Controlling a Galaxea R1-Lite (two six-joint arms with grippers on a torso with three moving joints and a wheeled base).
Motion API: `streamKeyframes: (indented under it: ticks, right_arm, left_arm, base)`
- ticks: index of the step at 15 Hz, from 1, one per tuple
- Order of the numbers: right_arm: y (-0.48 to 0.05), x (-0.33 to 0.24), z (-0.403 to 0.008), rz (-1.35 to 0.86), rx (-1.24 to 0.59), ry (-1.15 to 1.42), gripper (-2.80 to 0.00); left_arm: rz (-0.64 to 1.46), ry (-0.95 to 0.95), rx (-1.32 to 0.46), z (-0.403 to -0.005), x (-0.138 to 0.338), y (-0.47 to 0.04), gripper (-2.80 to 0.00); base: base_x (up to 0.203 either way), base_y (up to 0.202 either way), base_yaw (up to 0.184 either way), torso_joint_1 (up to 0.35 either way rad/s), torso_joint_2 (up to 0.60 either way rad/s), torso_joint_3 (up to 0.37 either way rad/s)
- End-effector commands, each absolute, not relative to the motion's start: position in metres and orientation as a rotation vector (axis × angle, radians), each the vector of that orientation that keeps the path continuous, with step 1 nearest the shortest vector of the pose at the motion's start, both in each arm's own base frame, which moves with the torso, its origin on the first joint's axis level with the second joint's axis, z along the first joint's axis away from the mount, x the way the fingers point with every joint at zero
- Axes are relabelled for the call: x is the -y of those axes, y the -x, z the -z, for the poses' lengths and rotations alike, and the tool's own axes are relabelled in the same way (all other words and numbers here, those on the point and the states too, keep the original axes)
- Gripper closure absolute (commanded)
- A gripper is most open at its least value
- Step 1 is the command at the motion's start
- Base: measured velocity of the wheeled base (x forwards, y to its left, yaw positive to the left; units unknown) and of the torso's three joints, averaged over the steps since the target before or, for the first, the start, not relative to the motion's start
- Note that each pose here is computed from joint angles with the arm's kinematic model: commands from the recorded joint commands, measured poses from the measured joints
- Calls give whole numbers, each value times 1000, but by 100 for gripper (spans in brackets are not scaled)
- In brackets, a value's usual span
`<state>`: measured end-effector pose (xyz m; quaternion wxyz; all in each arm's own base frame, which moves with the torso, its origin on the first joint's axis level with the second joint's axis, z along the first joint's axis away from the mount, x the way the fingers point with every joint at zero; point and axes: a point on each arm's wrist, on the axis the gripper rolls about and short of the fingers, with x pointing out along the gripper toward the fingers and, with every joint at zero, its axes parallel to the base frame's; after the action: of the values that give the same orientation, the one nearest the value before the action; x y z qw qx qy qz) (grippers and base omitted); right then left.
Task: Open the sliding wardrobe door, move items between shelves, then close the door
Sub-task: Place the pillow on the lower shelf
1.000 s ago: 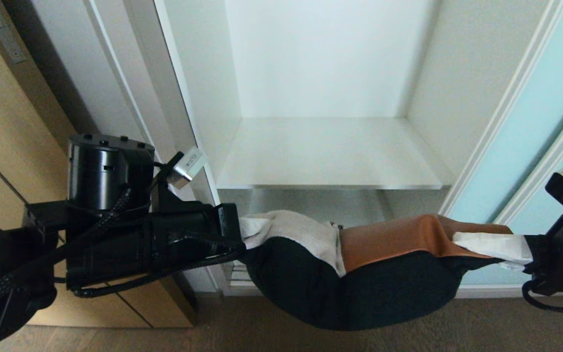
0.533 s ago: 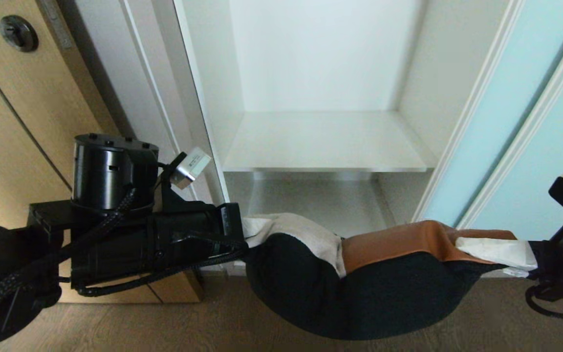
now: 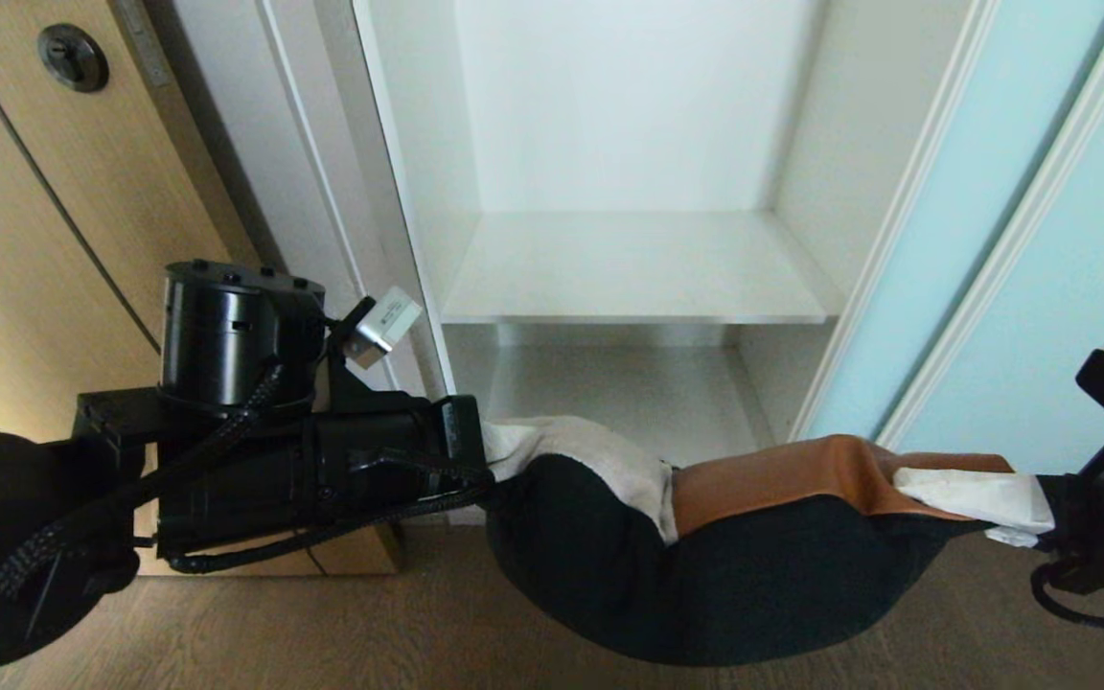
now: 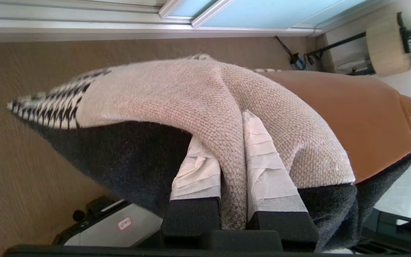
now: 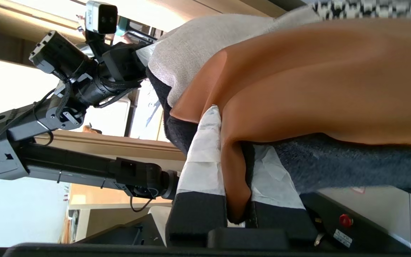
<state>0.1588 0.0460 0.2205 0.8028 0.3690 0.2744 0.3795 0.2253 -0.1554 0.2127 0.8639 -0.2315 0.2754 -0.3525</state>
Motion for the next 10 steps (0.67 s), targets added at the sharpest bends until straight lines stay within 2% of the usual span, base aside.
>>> streamKeyframes:
  ticks: [1, 4, 10]
  right_arm:
    - [-161, -47, -218, -813, -603, -797, 0]
    - [-162, -47, -217, -812, -608, -798, 0]
    - [-162, -47, -217, -816, -608, -797, 0]
  left_arm:
    - [726, 482, -598, -206, 158, -230, 0]
    - [714, 420, -594, -200, 164, -230, 0]
    - [714, 414, -598, -198, 165, -230, 0]
  base:
    - [0, 0, 0, 0, 0, 0]
    - [0, 0, 0, 0, 0, 0]
    - [0, 0, 0, 0, 0, 0]
